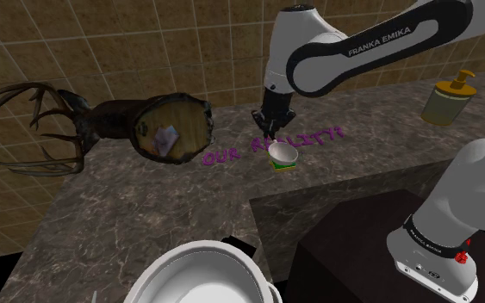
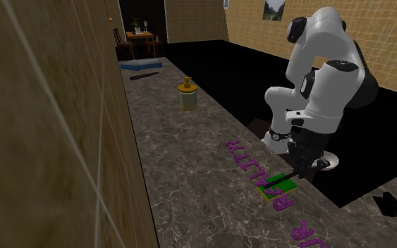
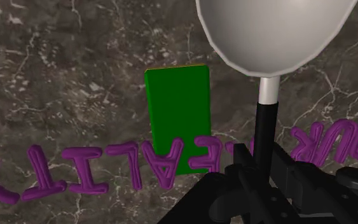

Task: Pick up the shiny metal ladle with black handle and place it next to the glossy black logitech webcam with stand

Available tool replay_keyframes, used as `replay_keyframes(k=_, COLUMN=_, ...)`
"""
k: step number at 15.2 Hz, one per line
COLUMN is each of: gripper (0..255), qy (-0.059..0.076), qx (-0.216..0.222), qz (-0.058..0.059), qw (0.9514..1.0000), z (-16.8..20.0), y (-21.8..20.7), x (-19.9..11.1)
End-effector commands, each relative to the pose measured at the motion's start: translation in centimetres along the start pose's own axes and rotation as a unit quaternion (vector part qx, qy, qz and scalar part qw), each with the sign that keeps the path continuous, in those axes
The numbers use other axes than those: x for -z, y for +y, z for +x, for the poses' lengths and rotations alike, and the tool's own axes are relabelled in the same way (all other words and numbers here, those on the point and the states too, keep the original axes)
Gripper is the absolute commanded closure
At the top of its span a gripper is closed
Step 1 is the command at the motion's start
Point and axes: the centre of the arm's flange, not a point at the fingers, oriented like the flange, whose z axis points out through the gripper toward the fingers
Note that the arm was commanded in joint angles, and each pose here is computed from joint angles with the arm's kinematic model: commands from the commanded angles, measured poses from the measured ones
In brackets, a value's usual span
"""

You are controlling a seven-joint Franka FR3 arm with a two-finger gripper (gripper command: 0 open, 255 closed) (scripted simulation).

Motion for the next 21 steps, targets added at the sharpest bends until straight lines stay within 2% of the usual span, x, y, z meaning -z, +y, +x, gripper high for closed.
replay_keyframes(k=1, gripper=255, qy=0.0, qx=-0.001, qz=0.0, qw=1.0, z=-1.2, y=-2.6, x=-0.3)
replay_keyframes(k=21, gripper=255, qy=0.0, qx=-0.001, qz=0.0, qw=1.0, z=-14.4, y=-25.5, x=-0.9)
